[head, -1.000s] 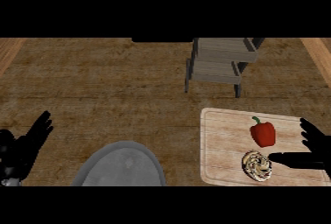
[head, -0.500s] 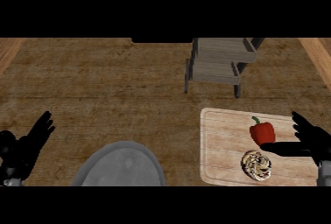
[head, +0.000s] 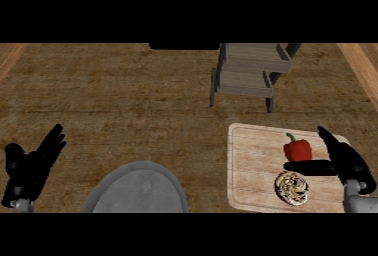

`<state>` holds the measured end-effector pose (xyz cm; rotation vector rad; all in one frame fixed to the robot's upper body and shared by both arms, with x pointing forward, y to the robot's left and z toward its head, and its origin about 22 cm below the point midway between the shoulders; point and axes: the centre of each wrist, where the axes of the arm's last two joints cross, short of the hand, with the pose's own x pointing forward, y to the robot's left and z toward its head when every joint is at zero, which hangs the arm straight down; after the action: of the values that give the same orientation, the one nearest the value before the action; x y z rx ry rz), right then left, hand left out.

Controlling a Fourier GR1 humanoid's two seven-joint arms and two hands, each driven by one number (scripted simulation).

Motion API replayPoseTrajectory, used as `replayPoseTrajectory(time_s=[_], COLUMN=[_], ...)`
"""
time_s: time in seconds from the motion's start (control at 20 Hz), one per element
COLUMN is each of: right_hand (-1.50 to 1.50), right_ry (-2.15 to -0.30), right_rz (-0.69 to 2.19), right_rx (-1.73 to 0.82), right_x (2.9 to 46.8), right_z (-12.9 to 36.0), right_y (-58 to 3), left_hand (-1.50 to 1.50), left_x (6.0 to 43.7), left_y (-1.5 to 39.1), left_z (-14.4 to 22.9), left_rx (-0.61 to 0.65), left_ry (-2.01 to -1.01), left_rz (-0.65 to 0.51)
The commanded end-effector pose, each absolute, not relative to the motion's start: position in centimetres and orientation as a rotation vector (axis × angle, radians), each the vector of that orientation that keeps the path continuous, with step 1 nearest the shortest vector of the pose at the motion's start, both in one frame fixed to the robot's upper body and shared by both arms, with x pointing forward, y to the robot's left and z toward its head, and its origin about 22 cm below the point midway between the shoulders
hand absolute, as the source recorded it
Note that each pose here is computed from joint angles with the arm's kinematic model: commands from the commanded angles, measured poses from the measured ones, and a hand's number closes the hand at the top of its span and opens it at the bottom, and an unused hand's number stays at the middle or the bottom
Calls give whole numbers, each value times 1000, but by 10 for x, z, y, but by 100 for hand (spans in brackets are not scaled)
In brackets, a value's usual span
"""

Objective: Pick the bell pepper from the cutting board and place it in the tiered basket

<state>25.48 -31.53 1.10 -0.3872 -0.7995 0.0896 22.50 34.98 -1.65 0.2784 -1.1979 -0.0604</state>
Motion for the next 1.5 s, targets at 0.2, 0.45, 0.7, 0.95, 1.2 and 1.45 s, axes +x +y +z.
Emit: replayPoseTrajectory(time_s=[0.2,0.45,0.7,0.95,1.2,1.45], right_hand=[150,150,150,150,150,150], right_ry=[-937,-967,-1033,-1253,-1318,-1397], right_rz=[114,33,121,675,775,698], right_rx=[-428,-503,-599,-648,-810,-1048], right_x=[261,253,265,286,280,269], right_z=[7,-1,45,88,141,208], right_y=[-305,-299,-252,-146,-65,-14], left_hand=[0,0,0,0,0,0], left_x=[217,222,207,233,237,238], left_y=[357,364,364,343,340,340], left_z=[-32,-16,-19,-11,-13,-13], left_rx=[275,273,281,234,221,237], left_ry=[-1201,-1192,-1189,-1216,-1203,-1177], left_rz=[-72,-60,-77,-173,-177,-154])
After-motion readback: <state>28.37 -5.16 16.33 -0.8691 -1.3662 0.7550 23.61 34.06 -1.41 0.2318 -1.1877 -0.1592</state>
